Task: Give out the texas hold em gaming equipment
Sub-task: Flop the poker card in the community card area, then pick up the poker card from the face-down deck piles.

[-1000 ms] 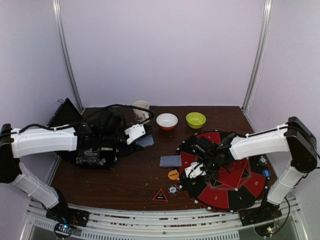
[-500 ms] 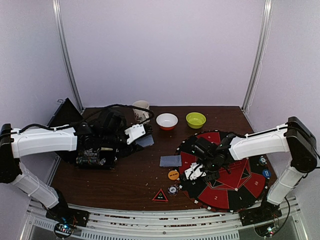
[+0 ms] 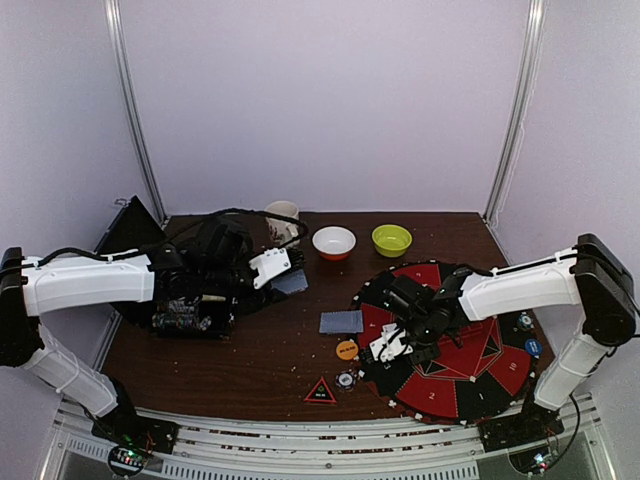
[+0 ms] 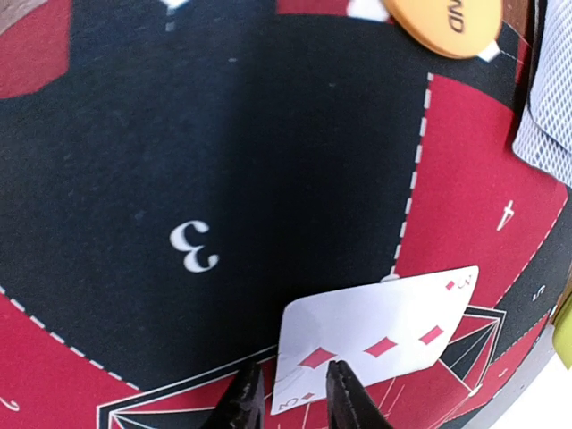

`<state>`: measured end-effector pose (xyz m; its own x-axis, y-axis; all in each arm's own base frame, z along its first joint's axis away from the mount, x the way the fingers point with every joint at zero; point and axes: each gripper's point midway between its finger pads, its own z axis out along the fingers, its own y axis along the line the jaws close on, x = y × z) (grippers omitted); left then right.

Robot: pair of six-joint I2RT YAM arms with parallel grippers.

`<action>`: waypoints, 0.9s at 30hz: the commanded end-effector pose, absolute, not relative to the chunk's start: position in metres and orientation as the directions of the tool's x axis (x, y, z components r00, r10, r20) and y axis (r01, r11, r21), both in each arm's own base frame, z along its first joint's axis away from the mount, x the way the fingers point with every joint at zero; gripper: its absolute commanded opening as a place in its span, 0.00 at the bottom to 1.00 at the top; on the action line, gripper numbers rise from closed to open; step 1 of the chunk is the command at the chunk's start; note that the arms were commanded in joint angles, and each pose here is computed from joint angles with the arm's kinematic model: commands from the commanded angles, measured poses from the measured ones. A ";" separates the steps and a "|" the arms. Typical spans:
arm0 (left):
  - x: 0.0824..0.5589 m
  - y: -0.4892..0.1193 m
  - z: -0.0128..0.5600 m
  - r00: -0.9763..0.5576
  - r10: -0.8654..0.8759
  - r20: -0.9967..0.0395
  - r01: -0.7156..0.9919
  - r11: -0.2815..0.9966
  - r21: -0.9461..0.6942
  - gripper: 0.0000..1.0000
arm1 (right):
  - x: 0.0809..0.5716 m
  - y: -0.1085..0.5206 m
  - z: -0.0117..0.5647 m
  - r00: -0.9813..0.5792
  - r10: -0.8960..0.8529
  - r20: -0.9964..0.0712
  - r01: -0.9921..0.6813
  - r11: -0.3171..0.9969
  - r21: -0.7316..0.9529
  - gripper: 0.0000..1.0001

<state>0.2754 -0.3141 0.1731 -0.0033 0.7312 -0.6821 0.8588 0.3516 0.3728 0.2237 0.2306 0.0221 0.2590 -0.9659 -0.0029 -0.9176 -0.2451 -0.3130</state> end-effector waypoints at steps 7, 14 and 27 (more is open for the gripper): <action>0.280 -0.320 0.183 0.011 0.706 -0.708 0.849 0.368 0.380 0.45 | 0.262 0.297 0.154 0.033 -0.872 -0.489 -0.888 0.199 -0.415 0.76; 0.279 -0.320 0.186 0.019 0.703 -0.711 0.847 0.367 0.385 0.45 | 0.306 0.357 0.257 -0.460 -0.214 -0.861 -0.839 0.421 0.344 0.99; 0.279 -0.320 0.187 0.021 0.702 -0.712 0.846 0.367 0.387 0.45 | 0.311 0.437 0.231 -0.593 -0.188 -0.783 -0.791 0.318 0.523 0.92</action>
<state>0.2754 -0.3140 0.1730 -0.0035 0.7315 -0.6818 0.8587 0.3516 0.3728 0.3094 0.4179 0.2095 -0.6022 -0.2219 -0.7669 -0.7786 0.3757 0.5027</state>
